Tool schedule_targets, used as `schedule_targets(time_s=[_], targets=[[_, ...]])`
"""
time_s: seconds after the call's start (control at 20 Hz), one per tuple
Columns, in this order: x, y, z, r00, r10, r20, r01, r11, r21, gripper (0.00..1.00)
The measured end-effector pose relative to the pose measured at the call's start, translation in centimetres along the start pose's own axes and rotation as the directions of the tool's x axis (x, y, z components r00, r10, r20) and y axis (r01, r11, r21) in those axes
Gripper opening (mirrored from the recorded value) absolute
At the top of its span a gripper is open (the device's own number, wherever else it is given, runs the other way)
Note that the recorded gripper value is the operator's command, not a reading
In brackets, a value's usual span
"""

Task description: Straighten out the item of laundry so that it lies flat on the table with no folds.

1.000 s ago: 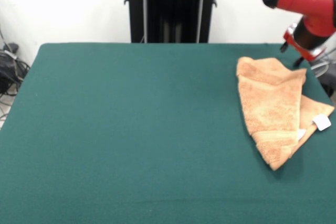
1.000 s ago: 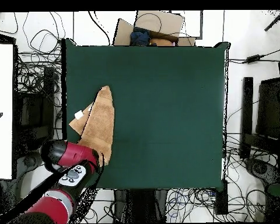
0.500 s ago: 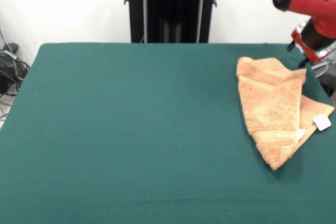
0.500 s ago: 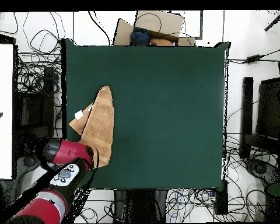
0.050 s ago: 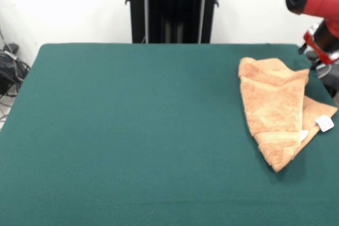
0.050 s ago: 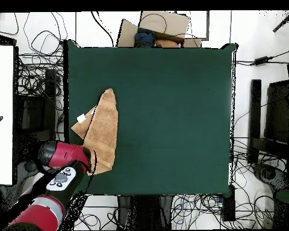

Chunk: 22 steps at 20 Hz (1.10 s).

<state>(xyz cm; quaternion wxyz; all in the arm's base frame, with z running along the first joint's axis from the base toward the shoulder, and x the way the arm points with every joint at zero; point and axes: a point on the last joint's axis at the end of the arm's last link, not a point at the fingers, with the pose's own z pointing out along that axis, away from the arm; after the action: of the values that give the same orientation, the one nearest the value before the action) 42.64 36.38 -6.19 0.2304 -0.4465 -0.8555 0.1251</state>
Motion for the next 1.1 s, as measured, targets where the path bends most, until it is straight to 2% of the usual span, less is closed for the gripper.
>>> schedule_targets(time_s=[0.3,0.65,1.1], targets=[[0.6,2.4,-0.4,1.0,-0.019,0.008,0.02,0.999,-0.038,1.0],[0.8,4.7,-1.4,1.0,-0.015,-0.003,0.015,0.996,-0.086,1.0],[0.7,5.6,-1.1,1.0,-0.016,-0.004,0.016,0.995,-0.094,1.0]])
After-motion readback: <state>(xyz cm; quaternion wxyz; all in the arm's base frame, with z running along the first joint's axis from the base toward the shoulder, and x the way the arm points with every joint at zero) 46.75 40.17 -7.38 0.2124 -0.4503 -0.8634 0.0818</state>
